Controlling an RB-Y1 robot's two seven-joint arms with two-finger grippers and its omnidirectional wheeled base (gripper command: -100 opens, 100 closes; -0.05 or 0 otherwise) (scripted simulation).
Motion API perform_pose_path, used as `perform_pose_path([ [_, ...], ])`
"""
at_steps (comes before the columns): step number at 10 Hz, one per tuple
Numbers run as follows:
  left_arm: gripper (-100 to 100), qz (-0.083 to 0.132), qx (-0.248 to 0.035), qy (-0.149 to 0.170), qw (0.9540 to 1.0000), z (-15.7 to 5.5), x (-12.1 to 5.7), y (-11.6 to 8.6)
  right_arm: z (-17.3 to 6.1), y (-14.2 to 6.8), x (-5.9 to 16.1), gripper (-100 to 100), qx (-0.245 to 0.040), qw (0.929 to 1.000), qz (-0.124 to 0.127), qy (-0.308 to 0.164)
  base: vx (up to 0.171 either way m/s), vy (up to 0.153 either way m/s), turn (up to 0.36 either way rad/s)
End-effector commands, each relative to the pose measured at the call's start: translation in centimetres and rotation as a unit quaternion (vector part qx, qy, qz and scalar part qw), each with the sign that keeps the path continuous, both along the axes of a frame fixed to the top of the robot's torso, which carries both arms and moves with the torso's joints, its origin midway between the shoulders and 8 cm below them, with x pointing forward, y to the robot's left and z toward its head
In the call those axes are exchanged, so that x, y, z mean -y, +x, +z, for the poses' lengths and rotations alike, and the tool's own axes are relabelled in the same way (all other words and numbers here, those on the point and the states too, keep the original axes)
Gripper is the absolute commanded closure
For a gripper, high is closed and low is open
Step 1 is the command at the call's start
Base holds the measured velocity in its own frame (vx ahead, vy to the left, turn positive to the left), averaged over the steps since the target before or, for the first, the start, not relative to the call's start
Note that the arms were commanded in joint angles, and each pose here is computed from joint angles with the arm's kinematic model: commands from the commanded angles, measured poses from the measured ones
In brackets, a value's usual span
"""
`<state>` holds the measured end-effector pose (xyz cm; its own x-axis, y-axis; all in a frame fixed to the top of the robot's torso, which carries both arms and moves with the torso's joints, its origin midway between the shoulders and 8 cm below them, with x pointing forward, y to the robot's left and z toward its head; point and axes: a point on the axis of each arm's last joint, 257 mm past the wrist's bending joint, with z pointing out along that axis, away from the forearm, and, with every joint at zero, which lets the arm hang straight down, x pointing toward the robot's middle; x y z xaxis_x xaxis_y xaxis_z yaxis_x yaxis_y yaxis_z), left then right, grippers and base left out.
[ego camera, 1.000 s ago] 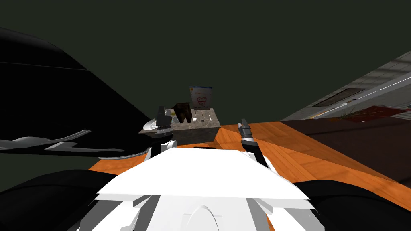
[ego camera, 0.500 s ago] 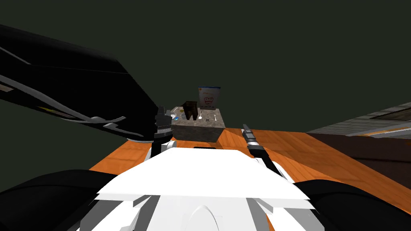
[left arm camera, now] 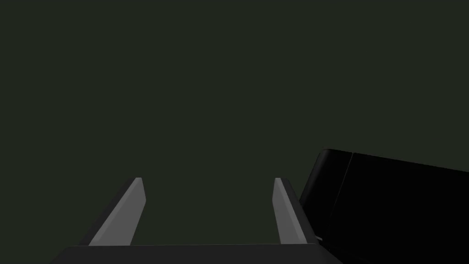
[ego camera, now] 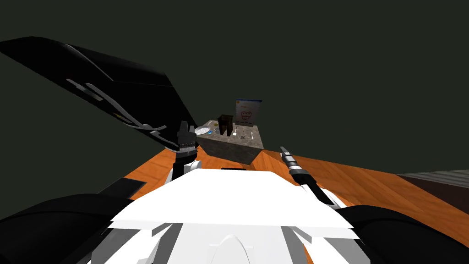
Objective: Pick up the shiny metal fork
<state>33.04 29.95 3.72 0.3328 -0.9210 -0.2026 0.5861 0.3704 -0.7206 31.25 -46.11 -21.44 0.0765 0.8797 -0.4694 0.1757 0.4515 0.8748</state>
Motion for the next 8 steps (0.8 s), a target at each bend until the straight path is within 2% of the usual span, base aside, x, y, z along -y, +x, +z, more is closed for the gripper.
perform_pose_path([
  [1, 0, 0.000, 0.000, 0.000, 1.0000, 0.0, 0.0, 0.0, -2.4, -2.0, 3.1, -100, -0.052, 0.9983, -0.024, -0.005, -0.026, 0.046, 0.412],
  [2, 0, 0.000, 0.000, 0.000, 1.0000, 0.0, 0.0, 0.0, -2.2, -1.7, 3.1, -100, -0.055, 0.9983, -0.016, -0.014, -0.015, 0.032, 0.216],
  [3, 0, 0.000, 0.000, 0.000, 1.0000, 0.0, 0.0, 0.0, -3.6, -3.0, 5.2, -100, -0.087, 0.9956, -0.033, -0.017, -0.007, 0.040, 0.340],
  [4, 0, 0.000, 0.000, 0.000, 1.0000, 0.0, 0.0, 0.0, -3.4, -2.8, 5.2, -100, -0.088, 0.9954, -0.028, -0.023, -0.001, 0.031, 0.200],
  [5, 0, 0.000, 0.000, 0.000, 1.0000, 0.0, 0.0, 0.0, -4.6, -4.1, 7.3, -100, -0.118, 0.9916, -0.043, -0.027, 0.000, 0.050, 0.386],
  [6, 0, 0.000, 0.000, 0.000, 1.0000, 0.0, 0.0, 0.0, -4.5, -3.9, 7.4, -100, -0.121, 0.9914, -0.040, -0.032, 0.002, 0.032, 0.152],
  [7, 0, 0.000, 0.000, 0.000, 1.0000, 0.0, 0.0, 0.0, -5.6, -5.2, 9.5, -100, -0.151, 0.9863, -0.055, -0.038, 0.000, 0.049, 0.299],
  [8, 0, 0.000, 0.000, 0.000, 1.0000, 0.0, 0.0, 0.0, -5.5, -5.1, 9.6, -100, -0.151, 0.9862, -0.053, -0.041, 0.006, 0.034, 0.193],
])
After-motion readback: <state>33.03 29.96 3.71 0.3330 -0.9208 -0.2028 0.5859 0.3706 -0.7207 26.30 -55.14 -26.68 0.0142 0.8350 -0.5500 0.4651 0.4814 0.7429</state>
